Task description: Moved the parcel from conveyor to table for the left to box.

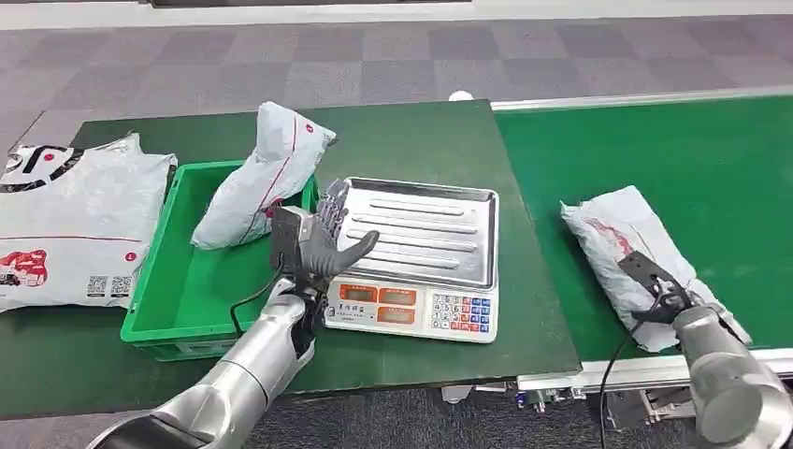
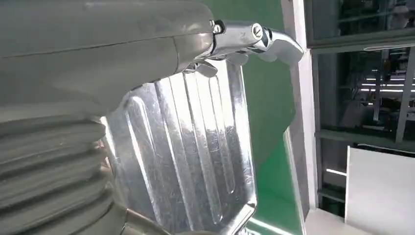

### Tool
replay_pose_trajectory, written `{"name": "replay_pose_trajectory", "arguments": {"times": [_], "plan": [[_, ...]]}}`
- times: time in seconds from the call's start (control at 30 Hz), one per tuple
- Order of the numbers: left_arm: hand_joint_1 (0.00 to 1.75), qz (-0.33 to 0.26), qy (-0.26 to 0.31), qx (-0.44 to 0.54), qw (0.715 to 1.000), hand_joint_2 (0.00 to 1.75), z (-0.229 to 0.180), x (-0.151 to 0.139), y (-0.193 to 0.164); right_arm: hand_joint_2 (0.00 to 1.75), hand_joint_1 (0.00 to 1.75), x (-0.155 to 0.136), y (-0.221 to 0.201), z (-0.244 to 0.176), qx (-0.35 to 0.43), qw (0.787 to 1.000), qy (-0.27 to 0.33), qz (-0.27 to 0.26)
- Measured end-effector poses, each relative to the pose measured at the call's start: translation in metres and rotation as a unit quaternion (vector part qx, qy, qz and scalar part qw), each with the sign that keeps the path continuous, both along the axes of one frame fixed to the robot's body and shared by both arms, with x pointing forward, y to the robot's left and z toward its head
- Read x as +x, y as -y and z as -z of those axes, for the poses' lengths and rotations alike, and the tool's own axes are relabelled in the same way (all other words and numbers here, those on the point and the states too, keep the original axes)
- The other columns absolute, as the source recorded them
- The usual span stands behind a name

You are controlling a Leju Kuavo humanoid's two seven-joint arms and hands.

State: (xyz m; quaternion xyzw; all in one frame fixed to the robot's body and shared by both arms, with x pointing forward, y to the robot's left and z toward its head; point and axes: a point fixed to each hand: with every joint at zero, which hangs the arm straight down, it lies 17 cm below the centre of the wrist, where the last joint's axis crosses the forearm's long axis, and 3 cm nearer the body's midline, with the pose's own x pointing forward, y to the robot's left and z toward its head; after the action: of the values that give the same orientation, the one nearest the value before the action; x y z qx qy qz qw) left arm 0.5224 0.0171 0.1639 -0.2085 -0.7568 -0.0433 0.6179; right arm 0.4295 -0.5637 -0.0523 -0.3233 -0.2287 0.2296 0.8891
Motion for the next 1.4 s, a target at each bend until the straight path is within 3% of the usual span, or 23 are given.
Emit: {"name": "replay_pose_trajectory", "arguments": {"times": [0.73, 0.8, 0.9, 1.0, 1.03, 1.13, 1.3, 1.4], "plan": [[0.0, 0.016, 0.001, 0.007, 1.0, 1.75, 0.001, -0.004, 0.007, 1.75, 1.75, 0.008, -0.029, 0.009, -0.002, 0.999, 0.0, -0.042], [0.0, 0.016, 0.001, 0.009, 1.0, 1.75, 0.001, -0.004, 0.007, 1.75, 1.75, 0.017, -0.032, 0.004, -0.015, 0.998, 0.029, -0.049], [0.0, 0.008, 0.001, 0.008, 1.0, 1.75, 0.002, -0.003, 0.003, 1.75, 1.75, 0.041, -0.042, -0.014, -0.049, 0.99, 0.118, -0.067], [0.0, 0.002, 0.004, 0.006, 1.0, 1.75, 0.004, -0.003, -0.001, 1.75, 1.75, 0.073, -0.067, -0.052, -0.071, 0.962, 0.243, -0.098], [0.0, 0.002, 0.003, 0.007, 1.0, 1.75, 0.005, -0.003, -0.001, 1.75, 1.75, 0.074, -0.068, -0.054, -0.071, 0.96, 0.25, -0.1], [0.0, -0.007, 0.002, 0.004, 1.0, 1.75, 0.007, -0.001, -0.009, 1.75, 1.75, 0.099, -0.073, -0.114, -0.061, 0.915, 0.384, -0.103], [0.0, -0.012, 0.0, 0.006, 1.0, 1.75, 0.007, 0.002, -0.013, 1.75, 1.75, 0.093, -0.044, -0.166, -0.095, 0.873, 0.476, -0.058], [0.0, -0.016, -0.001, 0.005, 1.0, 1.75, 0.007, 0.003, -0.015, 1.75, 1.75, 0.086, -0.047, -0.173, -0.112, 0.866, 0.482, -0.067]]}}
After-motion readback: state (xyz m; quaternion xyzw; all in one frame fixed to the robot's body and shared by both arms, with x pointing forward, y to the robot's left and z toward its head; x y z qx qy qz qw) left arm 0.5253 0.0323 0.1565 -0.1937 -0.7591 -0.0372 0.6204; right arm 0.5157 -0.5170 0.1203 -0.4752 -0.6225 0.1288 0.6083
